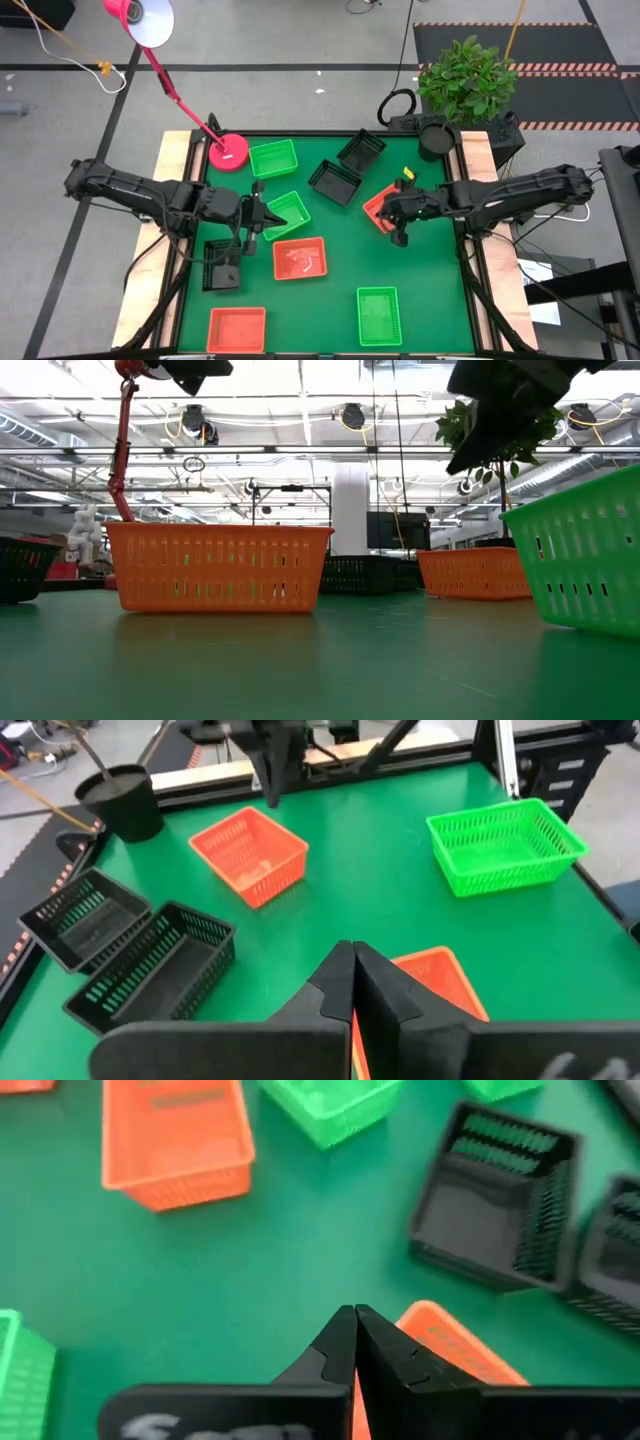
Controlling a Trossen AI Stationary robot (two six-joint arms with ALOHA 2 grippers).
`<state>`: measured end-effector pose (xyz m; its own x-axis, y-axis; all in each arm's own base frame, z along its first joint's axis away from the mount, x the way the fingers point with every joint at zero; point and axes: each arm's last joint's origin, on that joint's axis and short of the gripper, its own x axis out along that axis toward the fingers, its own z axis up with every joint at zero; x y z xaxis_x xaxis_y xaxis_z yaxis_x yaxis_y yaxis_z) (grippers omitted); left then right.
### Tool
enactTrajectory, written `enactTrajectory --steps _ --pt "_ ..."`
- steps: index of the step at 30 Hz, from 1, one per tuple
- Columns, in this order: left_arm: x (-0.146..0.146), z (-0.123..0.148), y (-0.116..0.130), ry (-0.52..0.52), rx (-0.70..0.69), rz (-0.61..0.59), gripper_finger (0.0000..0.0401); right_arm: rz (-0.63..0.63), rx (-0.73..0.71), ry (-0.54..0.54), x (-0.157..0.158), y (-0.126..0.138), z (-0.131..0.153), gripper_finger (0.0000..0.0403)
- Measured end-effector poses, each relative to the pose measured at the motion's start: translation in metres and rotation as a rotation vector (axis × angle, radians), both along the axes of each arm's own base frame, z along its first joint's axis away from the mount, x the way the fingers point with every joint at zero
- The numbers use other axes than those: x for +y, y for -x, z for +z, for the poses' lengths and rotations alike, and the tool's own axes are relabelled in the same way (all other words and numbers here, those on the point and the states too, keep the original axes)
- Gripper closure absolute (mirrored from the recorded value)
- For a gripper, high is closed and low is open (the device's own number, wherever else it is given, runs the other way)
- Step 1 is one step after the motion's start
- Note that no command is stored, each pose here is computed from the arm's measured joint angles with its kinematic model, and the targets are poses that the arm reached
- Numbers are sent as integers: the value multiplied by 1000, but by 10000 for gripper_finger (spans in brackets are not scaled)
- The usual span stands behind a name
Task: Stack baskets by color
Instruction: Stack the middle orange bin on the bottom orange bin
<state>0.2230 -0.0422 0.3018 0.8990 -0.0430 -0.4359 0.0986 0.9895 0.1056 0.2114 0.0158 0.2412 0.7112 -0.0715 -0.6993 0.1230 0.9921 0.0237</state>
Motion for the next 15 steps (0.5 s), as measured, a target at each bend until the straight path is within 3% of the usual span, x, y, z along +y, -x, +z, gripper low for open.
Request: enactTrajectory --steps 8,15 --pt "0 -2 -2 -1 11 3 384 153 -117 -100 10 -51 -24 349" --pt "0 -2 -2 3 12 4 398 249 -55 -89 30 -96 -42 293"
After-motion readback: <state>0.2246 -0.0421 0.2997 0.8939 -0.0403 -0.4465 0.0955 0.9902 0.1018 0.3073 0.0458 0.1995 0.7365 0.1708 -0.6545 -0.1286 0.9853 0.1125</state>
